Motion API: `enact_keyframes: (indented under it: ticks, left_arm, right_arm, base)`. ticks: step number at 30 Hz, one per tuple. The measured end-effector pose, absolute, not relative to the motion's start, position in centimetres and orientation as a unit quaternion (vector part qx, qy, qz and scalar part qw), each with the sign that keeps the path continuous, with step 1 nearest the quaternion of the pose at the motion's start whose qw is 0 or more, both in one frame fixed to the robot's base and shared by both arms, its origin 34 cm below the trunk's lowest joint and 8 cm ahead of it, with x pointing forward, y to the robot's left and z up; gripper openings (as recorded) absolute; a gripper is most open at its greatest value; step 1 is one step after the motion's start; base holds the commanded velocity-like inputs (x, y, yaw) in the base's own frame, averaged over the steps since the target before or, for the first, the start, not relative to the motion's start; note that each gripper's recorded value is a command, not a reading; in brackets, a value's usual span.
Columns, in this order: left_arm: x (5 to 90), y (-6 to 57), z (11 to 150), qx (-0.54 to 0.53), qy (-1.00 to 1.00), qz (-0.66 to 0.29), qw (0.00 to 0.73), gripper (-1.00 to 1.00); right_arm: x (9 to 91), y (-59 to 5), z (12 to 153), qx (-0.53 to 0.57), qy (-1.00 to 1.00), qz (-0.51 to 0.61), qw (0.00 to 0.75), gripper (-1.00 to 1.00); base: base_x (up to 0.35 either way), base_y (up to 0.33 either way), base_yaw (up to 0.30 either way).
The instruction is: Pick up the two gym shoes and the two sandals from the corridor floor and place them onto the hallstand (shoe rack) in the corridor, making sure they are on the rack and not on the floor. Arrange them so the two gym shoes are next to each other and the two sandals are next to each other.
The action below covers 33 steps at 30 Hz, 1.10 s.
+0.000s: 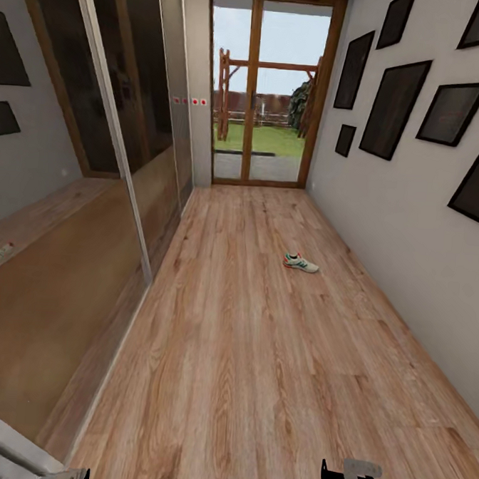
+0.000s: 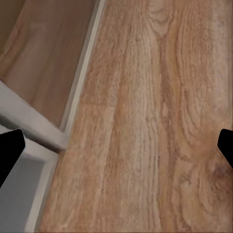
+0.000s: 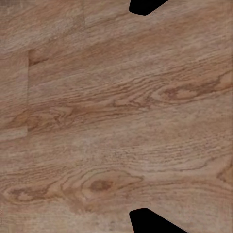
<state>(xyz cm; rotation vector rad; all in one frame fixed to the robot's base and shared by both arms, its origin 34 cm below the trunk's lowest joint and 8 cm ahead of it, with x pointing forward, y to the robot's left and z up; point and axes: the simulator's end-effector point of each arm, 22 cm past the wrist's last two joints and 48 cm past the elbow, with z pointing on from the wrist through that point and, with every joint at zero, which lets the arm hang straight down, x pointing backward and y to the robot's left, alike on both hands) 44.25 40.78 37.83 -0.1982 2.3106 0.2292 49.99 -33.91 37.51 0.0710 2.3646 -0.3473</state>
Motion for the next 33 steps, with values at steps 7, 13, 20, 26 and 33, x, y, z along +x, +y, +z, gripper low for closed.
enact_keyframes:
  ticks: [7,13,20,26,33]
  left_arm:
    - [44.25,40.77,37.83,-0.078,0.911,0.09,0.395,1.0]
    - [44.25,40.78,37.83,-0.078,0.911,0.09,0.395,1.0]
    - [44.25,40.77,37.83,-0.078,0.911,0.09,0.395,1.0]
    - [44.25,40.78,37.84,-0.078,0.911,0.09,0.395,1.0]
    - [44.26,40.78,37.85,-0.078,0.911,0.09,0.395,1.0]
  right_arm:
    - [49.99,-33.93,37.52,0.028,0.92,-0.135,0.367,1.0]
    - [49.98,-33.94,37.51,0.028,0.92,-0.136,0.366,1.0]
    - [49.96,-34.01,37.5,0.027,0.92,-0.135,0.366,1.0]
    - [49.96,-34.09,37.5,0.026,0.92,-0.136,0.366,1.0]
    - [49.96,-34.15,37.51,0.026,0.92,-0.136,0.366,1.0]
  base:
    - [0.338,0.0,-0.121]
    - [0.338,0.0,-0.015]
    - [0.338,0.0,-0.003]
    - [0.338,0.0,-0.001]
    - [0.338,0.0,0.0]
